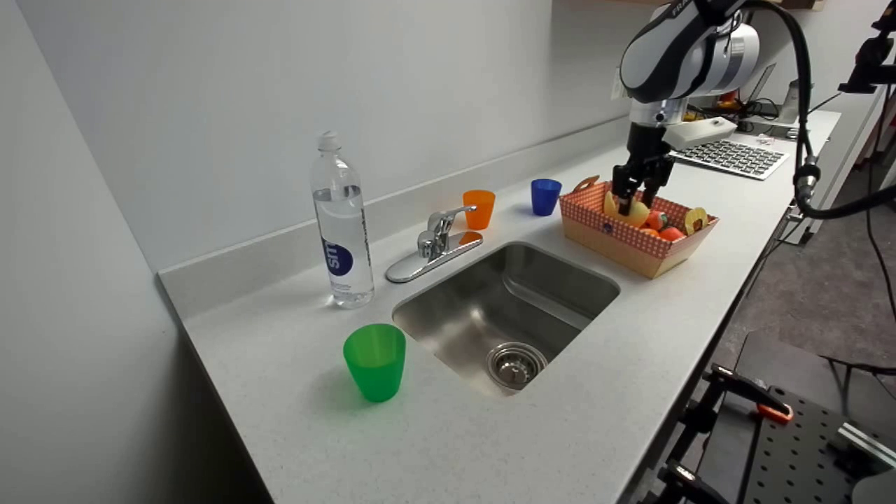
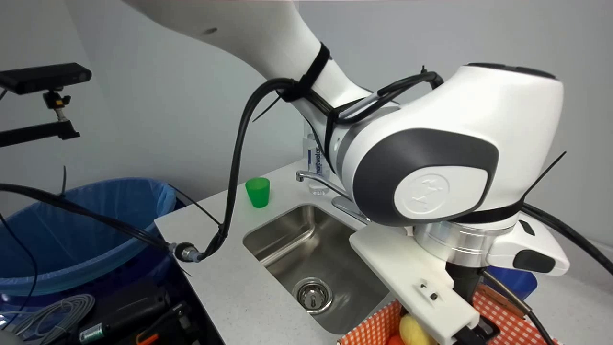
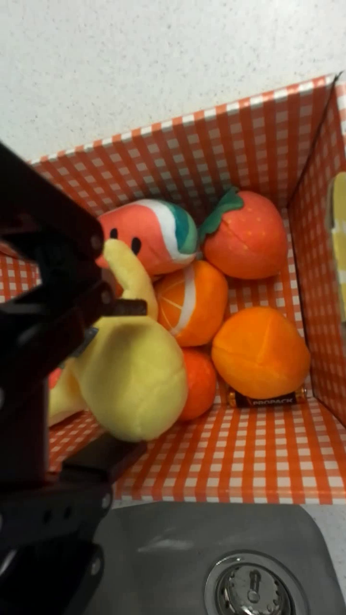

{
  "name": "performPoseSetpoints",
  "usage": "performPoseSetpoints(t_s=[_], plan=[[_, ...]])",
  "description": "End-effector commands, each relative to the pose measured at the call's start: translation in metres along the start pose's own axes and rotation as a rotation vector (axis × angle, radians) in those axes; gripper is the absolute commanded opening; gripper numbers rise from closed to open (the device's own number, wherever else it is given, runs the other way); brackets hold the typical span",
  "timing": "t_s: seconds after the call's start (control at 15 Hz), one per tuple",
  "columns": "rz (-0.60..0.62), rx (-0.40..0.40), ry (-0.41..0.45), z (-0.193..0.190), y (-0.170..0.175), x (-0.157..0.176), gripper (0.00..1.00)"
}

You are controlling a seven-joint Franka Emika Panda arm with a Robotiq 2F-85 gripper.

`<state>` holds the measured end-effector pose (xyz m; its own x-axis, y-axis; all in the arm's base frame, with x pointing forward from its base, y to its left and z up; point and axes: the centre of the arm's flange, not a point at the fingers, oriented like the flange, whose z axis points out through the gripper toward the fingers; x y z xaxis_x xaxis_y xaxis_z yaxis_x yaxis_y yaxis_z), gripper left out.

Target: Pick up the banana plush toy and place it on the left

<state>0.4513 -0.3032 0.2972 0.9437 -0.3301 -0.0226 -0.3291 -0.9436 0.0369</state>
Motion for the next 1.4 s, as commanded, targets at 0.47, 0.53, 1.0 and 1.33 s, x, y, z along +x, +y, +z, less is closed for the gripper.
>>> performPoseSetpoints(t_s=[0.47,0.53,1.0,1.33], plan=[[-0.037,0.025,0.04,-0.022,-0.002,0.001,0.0],[-0.056,0.036,0.051,-0.029,-0.008,-0.001,0.02],[-0.342,0.084,0.124,-0.077,-0.073,-0.035,0.02],[-0.599,0.088,0.134,-0.089,-0.126,-0.079,0.02]])
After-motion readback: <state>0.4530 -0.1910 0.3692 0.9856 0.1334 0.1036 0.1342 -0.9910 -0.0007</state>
